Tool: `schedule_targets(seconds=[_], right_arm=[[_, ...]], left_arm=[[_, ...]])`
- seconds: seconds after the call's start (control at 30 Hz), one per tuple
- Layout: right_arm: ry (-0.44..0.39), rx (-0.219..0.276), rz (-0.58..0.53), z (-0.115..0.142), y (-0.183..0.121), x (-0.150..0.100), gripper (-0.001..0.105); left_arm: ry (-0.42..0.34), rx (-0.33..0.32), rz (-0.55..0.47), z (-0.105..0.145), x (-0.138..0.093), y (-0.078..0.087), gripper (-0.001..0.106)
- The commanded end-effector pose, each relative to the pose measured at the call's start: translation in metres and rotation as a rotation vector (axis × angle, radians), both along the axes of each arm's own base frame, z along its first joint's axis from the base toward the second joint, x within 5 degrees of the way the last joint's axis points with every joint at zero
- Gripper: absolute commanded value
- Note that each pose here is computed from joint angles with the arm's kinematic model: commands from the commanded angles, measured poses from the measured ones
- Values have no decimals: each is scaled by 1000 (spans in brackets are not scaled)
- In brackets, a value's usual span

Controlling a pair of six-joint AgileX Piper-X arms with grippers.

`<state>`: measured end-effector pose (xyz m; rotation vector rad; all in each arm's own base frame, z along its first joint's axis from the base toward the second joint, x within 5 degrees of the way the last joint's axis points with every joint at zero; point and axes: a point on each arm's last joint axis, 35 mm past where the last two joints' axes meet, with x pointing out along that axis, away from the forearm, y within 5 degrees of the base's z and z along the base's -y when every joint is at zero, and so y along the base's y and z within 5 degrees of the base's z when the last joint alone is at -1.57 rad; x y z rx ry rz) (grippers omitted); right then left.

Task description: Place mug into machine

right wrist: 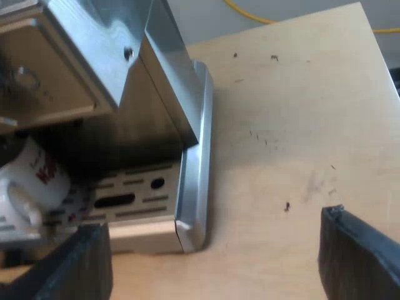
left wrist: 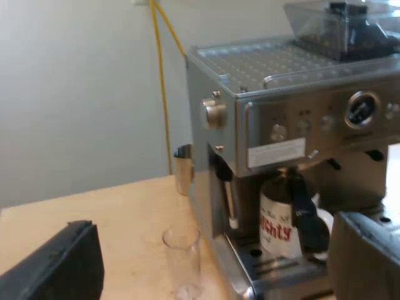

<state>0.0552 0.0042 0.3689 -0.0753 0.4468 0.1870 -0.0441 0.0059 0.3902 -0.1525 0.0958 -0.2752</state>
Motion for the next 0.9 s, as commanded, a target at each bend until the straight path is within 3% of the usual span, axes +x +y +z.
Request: schedule_targets(seconds=[0.03, 0.27, 0.53, 0.57, 0.77, 0.9], right_arm=[[-9, -35, 33, -1, 2, -16, 70], [-60, -32, 45, -9, 4, -44, 70], [-100, -38, 41, -22, 5, -57, 70], [-112, -39, 41, -35, 5, -61, 70], [-40, -35, 32, -54, 4, -50, 70], [-42, -35, 30, -61, 3, -43, 70]], left_arm=[[41, -4, -6, -1, 3, -1, 79], [44, -4, -10, -2, 4, -1, 79], [49, -3, -8, -3, 5, -1, 79], [54, -2, -8, -5, 6, -2, 79], [112, 10, -8, -19, 19, -4, 79], [148, 17, -8, -29, 27, -6, 79]])
